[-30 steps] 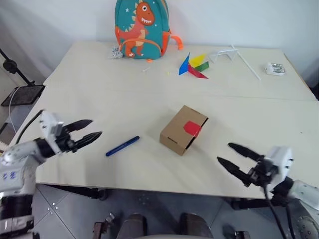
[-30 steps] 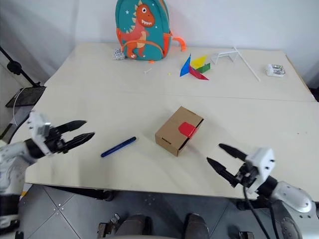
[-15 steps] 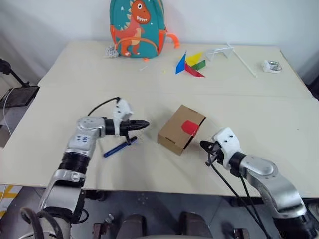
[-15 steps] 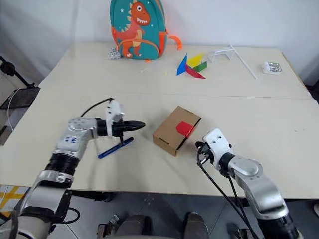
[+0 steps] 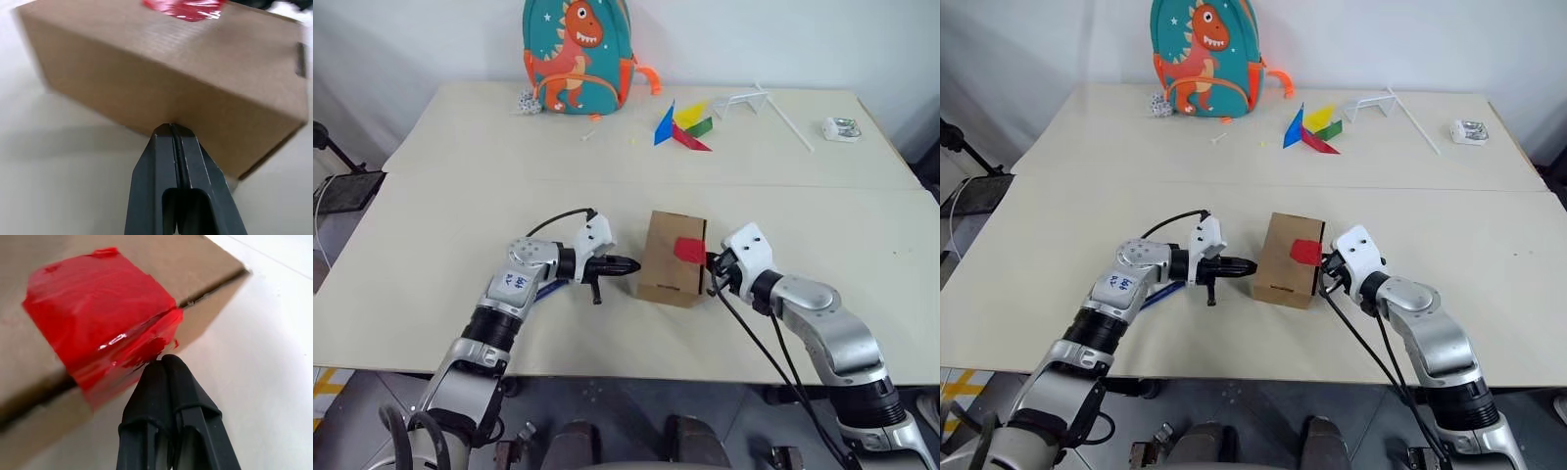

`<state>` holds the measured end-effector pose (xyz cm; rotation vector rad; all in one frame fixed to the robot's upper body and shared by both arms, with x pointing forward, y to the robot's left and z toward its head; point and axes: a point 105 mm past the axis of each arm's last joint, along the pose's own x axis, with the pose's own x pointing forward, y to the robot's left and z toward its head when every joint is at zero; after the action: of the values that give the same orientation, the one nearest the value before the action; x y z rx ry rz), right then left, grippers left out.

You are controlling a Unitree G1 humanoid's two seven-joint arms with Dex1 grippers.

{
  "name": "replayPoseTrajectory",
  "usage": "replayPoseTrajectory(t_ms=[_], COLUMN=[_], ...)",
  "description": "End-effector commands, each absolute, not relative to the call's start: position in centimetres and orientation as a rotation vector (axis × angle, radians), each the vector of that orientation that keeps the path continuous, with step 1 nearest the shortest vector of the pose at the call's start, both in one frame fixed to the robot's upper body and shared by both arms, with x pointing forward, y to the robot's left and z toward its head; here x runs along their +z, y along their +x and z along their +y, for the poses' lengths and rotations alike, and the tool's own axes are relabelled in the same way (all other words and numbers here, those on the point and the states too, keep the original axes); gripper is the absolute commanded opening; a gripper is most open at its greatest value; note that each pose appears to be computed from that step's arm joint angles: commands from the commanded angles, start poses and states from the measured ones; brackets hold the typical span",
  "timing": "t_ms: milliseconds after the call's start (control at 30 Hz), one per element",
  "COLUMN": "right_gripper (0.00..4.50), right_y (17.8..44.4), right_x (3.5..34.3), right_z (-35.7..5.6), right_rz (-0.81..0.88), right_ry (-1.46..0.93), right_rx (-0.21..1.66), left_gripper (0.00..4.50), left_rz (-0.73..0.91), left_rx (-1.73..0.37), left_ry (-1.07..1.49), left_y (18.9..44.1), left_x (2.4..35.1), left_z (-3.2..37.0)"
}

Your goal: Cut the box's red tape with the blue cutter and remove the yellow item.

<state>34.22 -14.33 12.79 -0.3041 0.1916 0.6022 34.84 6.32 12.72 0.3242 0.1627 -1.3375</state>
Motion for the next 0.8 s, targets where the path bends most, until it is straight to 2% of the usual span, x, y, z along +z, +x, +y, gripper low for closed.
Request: replayPoseTrajectory(t_ms=[33, 367, 500, 800], right_gripper=[0.00, 0.00, 0.00, 0.00], right_y=[34.3, 35.2, 35.5, 36.6], right_x=[13.3, 12.7, 12.9, 14.1], right_z=[-12.4, -10.0, -9.3, -9.5], right_rz=[0.142, 0.195, 0.169, 0.131], right_ry=[-0.290, -0.339, -0.374, -0.464], right_rx=[0.743, 1.029, 1.108, 1.130], left_gripper=[0.01, 0.01, 0.01, 0.01], left_rz=[0.133, 0.245, 0.261, 0.257], left_rx=[-1.428, -1.506, -1.501, -1.474], left_ry=[0.311, 0.260, 0.255, 0.246], left_y=[32.5, 28.2, 28.0, 28.5], left_x=[14.2, 13.0, 12.4, 11.9], left_z=[6.4, 7.2, 7.0, 5.9])
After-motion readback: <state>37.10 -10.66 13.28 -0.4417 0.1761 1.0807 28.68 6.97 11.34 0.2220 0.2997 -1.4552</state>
